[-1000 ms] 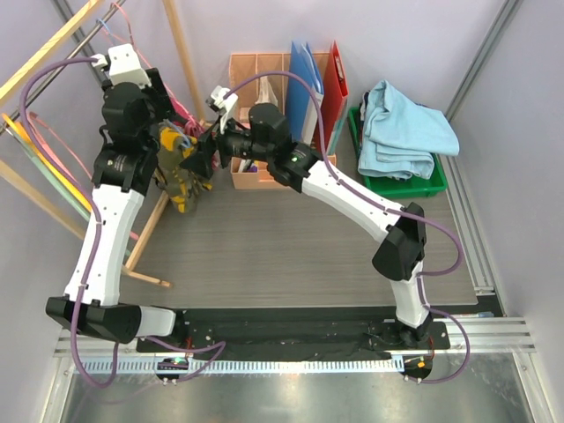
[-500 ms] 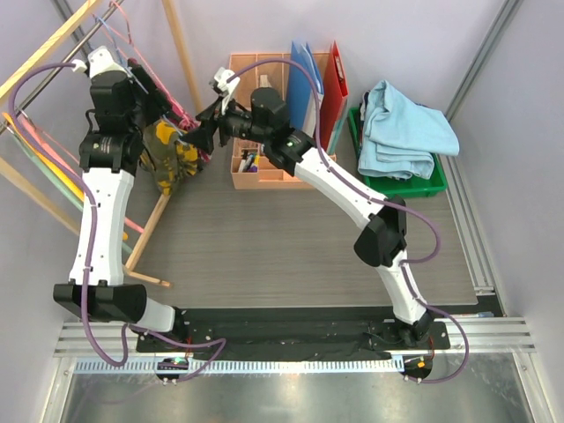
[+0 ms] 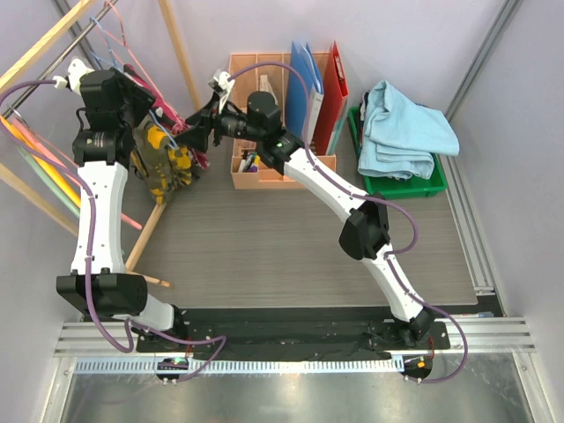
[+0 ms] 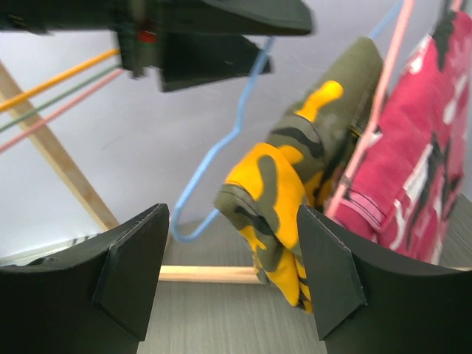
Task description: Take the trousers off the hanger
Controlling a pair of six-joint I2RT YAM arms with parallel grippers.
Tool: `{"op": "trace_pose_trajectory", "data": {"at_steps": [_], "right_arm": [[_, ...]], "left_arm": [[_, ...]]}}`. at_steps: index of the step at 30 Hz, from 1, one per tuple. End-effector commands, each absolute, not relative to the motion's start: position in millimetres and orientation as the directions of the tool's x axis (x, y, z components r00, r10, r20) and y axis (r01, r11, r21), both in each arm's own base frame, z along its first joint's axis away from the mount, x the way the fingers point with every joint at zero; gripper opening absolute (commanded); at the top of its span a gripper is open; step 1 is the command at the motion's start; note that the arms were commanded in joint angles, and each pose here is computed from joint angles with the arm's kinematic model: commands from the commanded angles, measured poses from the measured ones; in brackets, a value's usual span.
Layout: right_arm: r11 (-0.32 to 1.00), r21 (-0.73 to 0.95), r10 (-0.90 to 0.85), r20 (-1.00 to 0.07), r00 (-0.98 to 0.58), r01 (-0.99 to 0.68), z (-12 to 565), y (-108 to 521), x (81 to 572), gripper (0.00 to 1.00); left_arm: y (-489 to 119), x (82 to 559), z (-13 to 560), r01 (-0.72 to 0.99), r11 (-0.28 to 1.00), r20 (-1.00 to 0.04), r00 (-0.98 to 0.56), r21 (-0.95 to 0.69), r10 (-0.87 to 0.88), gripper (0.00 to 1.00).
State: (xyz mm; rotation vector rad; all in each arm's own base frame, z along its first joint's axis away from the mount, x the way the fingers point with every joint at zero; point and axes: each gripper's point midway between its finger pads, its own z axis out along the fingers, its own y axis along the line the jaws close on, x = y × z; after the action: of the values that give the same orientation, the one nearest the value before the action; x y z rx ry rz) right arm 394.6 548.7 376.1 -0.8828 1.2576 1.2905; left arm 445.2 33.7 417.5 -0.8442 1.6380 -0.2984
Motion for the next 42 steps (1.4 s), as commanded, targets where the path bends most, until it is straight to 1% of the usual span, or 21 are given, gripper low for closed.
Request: {"op": "trace_pose_trajectory", "data": {"at_steps": [1,4,5,6,12,13,14,17,21,25,27,28,31,32,34,35,36,39,42], "right_arm": [[0.07,0.102,0.315,-0.946,-0.075,-0.992,440,543,369,0.75],[0.082,0.092,0.314,-0.947,-0.062,-0.992,445,540,366,0.75],[0.065,0.097,0.307,-0.949,-0.073,-0.993,442,543,362,0.76],[0.056,0.098,0.313,-0.947,-0.076,-0.994,445,545,359,0.76],[0.064,0.137,0.32,-0.941,-0.11,-0.988,428,561,366,0.74],[0.063,0.13,0.34,-0.935,-0.102,-0.989,432,562,366,0.73],[0.06,0.128,0.351,-0.931,-0.099,-0.99,435,562,366,0.69],[0.059,0.148,0.37,-0.922,-0.116,-0.987,432,567,369,0.65],[0.06,0.158,0.367,-0.922,-0.126,-0.986,420,577,368,0.65],[0.086,0.162,0.374,-0.92,-0.119,-0.983,413,583,372,0.66],[0.093,0.166,0.383,-0.916,-0.118,-0.982,414,583,373,0.63],[0.096,0.166,0.387,-0.915,-0.117,-0.981,414,584,374,0.61],[0.117,0.171,0.402,-0.909,-0.111,-0.978,415,583,379,0.43],[0.124,0.173,0.408,-0.907,-0.109,-0.977,415,583,380,0.28],[0.123,0.177,0.414,-0.904,-0.111,-0.977,417,583,380,0.13],[0.125,0.177,0.413,-0.904,-0.111,-0.976,416,583,381,0.02],[0.132,0.181,0.416,-0.902,-0.112,-0.975,418,582,382,0.01],[0.143,0.18,0.413,-0.905,-0.107,-0.973,418,582,383,0.01],[0.155,0.177,0.408,-0.907,-0.101,-0.972,416,581,387,0.01]], "left_arm": [[40,464,422,-0.329,0.665,-0.711,0.026,-0.67,-0.703,0.53],[43,472,415,-0.341,0.672,-0.719,0.018,-0.658,-0.695,0.47],[43,473,414,-0.343,0.672,-0.72,0.018,-0.656,-0.694,0.43],[46,475,411,-0.353,0.67,-0.721,0.019,-0.653,-0.693,0.42],[47,475,414,-0.342,0.671,-0.723,0.035,-0.657,-0.69,0.39],[46,475,416,-0.338,0.674,-0.725,0.039,-0.657,-0.687,0.39],[47,475,416,-0.341,0.673,-0.726,0.04,-0.656,-0.687,0.39],[45,476,416,-0.33,0.673,-0.72,0.034,-0.662,-0.693,0.38],[37,478,416,-0.295,0.686,-0.719,0.004,-0.665,-0.695,0.33],[35,474,415,-0.279,0.687,-0.715,-0.005,-0.671,-0.699,0.33],[34,472,413,-0.271,0.687,-0.713,-0.006,-0.674,-0.701,0.33],[35,471,414,-0.27,0.687,-0.713,-0.003,-0.675,-0.701,0.33],[39,471,412,-0.275,0.683,-0.71,-0.004,-0.676,-0.704,0.34],[40,472,412,-0.274,0.681,-0.707,-0.004,-0.679,-0.707,0.35],[46,474,414,-0.264,0.668,-0.694,0.006,-0.695,-0.72,0.35],[48,476,416,-0.255,0.666,-0.691,0.015,-0.701,-0.723,0.35],[49,478,415,-0.246,0.66,-0.683,0.014,-0.71,-0.73,0.34],[58,482,423,-0.215,0.651,-0.673,0.04,-0.728,-0.739,0.33],[64,482,434,-0.163,0.651,-0.667,0.073,-0.741,-0.741,0.24]]}}
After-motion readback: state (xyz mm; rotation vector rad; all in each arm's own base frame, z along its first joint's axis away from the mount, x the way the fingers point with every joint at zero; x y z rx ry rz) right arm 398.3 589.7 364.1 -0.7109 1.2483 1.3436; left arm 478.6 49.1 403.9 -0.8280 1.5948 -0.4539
